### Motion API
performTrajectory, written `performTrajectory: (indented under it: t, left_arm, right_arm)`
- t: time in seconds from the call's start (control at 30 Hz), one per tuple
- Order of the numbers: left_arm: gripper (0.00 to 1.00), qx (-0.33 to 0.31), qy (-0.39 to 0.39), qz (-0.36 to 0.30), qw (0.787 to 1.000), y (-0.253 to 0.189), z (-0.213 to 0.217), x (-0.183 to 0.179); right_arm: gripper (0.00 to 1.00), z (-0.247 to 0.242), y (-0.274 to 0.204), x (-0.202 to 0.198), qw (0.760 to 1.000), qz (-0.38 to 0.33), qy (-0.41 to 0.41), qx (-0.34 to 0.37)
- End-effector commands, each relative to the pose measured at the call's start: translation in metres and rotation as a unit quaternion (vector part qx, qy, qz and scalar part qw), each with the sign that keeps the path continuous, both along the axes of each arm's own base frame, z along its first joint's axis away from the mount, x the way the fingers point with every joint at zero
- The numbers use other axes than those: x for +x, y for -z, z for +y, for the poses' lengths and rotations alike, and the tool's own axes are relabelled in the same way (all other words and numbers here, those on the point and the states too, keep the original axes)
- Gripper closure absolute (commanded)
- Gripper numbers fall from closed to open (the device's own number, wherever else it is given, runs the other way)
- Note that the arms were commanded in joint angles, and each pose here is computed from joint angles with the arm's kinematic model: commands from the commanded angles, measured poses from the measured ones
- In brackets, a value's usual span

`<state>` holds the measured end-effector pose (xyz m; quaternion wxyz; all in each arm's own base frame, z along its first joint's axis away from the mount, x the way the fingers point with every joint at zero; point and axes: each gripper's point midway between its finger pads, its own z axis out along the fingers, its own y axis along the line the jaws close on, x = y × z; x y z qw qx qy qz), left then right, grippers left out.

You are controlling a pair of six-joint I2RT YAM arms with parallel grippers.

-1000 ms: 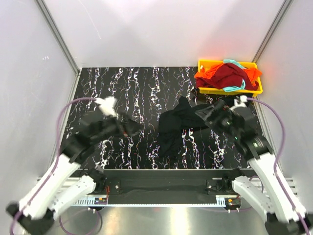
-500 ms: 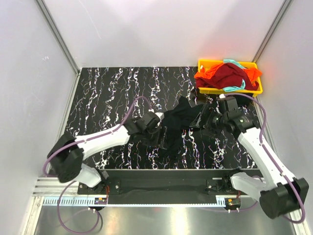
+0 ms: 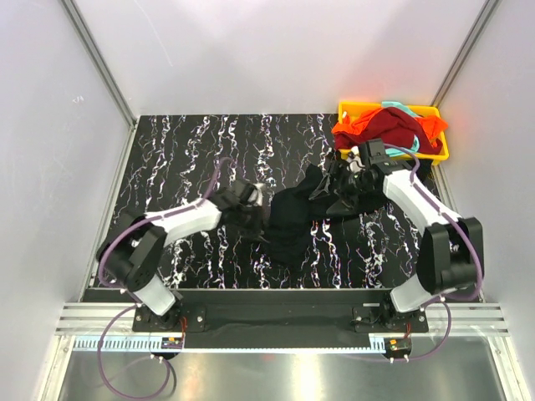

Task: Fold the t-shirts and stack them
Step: Flatten the tshirt out

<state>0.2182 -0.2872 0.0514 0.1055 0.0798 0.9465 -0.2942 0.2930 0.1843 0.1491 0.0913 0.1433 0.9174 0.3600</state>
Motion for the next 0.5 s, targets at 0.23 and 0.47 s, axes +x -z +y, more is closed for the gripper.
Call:
performTrajectory:
  t: [0.23,0.47]
  left_arm:
    - [1.00,0.157,-0.227,-0.176,0.945,-0.104,0.188,0.065]
    - [0.31,0.205,-0.305,-0.206,0.907,-0.129,0.259,0.072]
  right_arm:
    - [0.20,-0.008,0.007,0.009,1.000,-0.014,0.005,-0.009]
    - [0.21,-0.012,0.018,-0.003,1.000,0.004,0.008,-0.017]
